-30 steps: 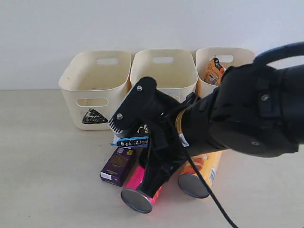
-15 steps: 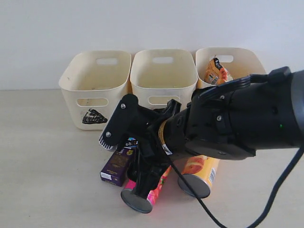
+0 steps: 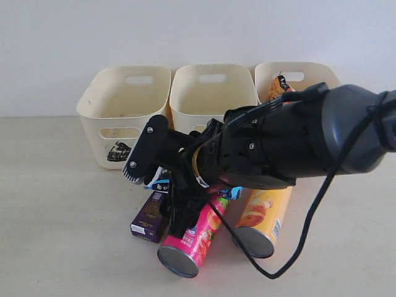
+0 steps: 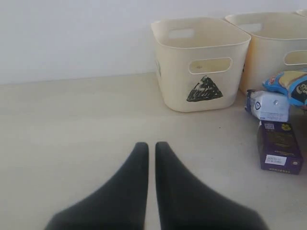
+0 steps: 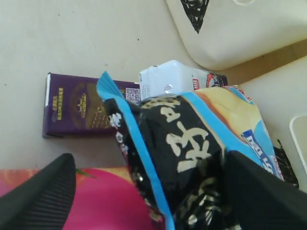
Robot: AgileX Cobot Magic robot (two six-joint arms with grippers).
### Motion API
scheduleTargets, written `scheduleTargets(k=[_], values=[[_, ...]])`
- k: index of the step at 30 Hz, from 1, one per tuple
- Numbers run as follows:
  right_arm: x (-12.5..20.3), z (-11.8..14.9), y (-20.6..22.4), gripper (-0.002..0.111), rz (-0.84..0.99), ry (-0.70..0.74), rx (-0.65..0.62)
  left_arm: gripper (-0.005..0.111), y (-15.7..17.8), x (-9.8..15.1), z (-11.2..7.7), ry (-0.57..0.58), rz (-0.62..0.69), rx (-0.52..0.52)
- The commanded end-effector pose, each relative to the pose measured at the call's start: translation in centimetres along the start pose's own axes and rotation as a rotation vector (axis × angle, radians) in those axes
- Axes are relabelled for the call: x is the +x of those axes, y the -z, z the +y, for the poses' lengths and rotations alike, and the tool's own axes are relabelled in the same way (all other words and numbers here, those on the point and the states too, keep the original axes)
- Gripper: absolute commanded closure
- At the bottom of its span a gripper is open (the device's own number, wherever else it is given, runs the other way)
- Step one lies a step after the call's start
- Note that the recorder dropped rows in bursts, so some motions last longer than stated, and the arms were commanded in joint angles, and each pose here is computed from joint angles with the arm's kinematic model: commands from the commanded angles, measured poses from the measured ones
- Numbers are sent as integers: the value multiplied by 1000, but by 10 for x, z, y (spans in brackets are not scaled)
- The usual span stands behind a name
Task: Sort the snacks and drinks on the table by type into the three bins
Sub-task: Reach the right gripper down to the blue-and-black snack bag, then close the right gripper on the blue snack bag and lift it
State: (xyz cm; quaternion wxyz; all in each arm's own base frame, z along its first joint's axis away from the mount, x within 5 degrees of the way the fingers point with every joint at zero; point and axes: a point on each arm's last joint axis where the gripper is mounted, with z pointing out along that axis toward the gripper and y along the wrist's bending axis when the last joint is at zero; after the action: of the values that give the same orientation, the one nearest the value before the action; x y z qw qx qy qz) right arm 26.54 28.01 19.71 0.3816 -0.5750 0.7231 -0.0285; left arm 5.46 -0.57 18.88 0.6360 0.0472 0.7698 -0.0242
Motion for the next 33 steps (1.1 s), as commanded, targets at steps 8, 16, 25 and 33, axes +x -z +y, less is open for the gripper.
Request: scheduleTargets(k=[8, 16, 25, 33], values=[[7, -10, -16, 33, 117, 67, 84, 103, 0, 0, -1, 5, -8, 8], [7, -23, -13, 33, 134, 95, 232, 103, 0, 0, -1, 5, -8, 8], [7, -23, -16, 33, 126, 120, 239, 103, 0, 0, -1, 5, -8, 8], [10, -12, -31, 33, 113, 136, 182, 103, 0, 0, -1, 5, -8, 8]])
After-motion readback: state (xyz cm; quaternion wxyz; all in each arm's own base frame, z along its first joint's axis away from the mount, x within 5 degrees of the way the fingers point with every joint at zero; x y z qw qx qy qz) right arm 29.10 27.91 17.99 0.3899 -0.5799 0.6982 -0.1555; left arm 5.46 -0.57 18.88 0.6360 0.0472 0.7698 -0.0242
